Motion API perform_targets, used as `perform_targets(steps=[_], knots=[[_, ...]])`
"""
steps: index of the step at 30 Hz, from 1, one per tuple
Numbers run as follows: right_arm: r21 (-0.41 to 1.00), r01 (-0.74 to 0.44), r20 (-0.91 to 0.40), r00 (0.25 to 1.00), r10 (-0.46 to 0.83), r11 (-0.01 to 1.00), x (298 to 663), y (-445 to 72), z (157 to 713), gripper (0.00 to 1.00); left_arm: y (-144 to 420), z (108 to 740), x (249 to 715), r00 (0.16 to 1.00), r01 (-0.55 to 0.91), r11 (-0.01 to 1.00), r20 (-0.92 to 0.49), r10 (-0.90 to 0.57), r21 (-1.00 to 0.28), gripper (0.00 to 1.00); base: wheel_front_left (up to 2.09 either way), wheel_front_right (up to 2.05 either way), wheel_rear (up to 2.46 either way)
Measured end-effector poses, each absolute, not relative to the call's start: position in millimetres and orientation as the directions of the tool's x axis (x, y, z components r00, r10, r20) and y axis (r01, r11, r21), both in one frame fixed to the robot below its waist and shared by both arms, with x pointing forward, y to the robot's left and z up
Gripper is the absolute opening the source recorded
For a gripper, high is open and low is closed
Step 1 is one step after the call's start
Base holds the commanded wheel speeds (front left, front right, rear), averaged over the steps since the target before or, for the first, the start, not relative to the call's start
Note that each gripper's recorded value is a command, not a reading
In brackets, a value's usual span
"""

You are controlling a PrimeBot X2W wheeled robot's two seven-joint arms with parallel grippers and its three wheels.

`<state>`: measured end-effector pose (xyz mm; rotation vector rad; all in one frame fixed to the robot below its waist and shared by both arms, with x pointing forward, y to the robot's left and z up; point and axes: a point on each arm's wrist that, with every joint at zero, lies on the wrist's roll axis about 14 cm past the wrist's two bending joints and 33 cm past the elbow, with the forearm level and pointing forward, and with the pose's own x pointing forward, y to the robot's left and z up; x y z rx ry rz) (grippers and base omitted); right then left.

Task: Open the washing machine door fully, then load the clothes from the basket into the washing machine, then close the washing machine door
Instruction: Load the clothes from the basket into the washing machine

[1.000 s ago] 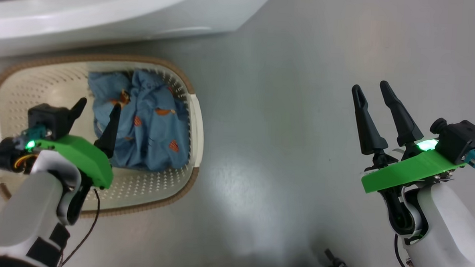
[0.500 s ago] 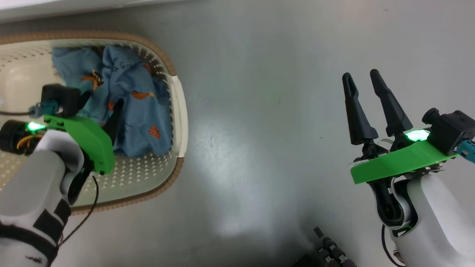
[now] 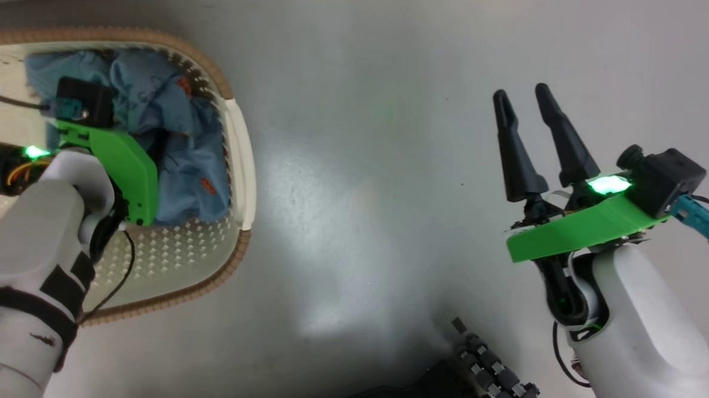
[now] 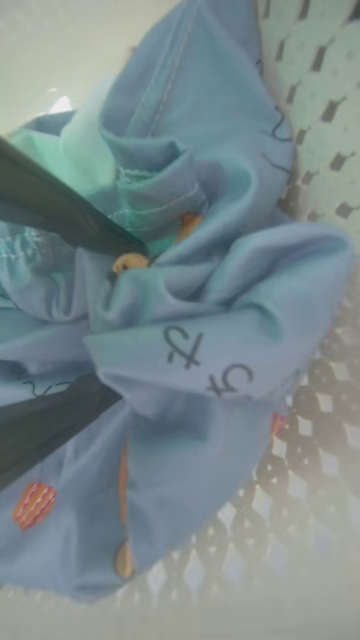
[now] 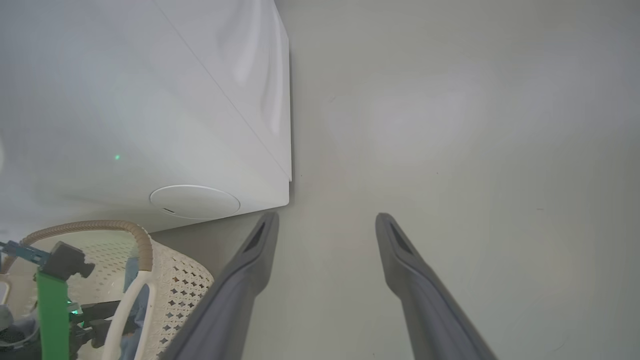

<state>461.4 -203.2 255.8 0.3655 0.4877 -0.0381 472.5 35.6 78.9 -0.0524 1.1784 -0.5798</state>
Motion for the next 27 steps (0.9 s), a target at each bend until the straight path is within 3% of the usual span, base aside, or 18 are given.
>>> perform_targets(steps=[9, 11, 12, 19, 27], knots=[[0.329, 0.130, -0.482, 0.875, 0.048, 0.935, 458.9, -202.5, 249.8, 1.00, 30.9, 62.0, 472.6, 0.209, 0.402, 0.859, -0.882, -0.423, -0.317, 1.00, 0.00, 0.00, 0.00], [0.329, 0.132, -0.483, 0.874, 0.047, 0.935, 458.3, -202.5, 249.7, 1.00, 25.1, 63.6, 474.4, 0.214, 0.405, 0.856, -0.876, -0.432, -0.322, 0.26, 0.00, 0.00, 0.00], [0.330, 0.132, -0.483, 0.875, 0.047, 0.935, 458.3, -202.5, 250.0, 1.00, 23.1, 64.7, 475.0, 0.218, 0.407, 0.854, -0.874, -0.435, -0.324, 0.00, 0.00, 0.00, 0.00], [0.335, 0.125, -0.470, 0.881, 0.050, 0.934, 460.9, -201.0, 255.5, 1.00, 18.9, 72.5, 475.8, 0.231, 0.403, 0.853, -0.865, -0.445, -0.332, 0.00, 0.00, 0.00, 0.00], [0.349, 0.104, -0.437, 0.897, 0.064, 0.932, 467.5, -196.2, 269.2, 1.00, 15.2, 97.4, 489.7, 0.308, 0.402, 0.849, -0.822, -0.479, -0.344, 0.00, 0.00, 0.00, 0.00]])
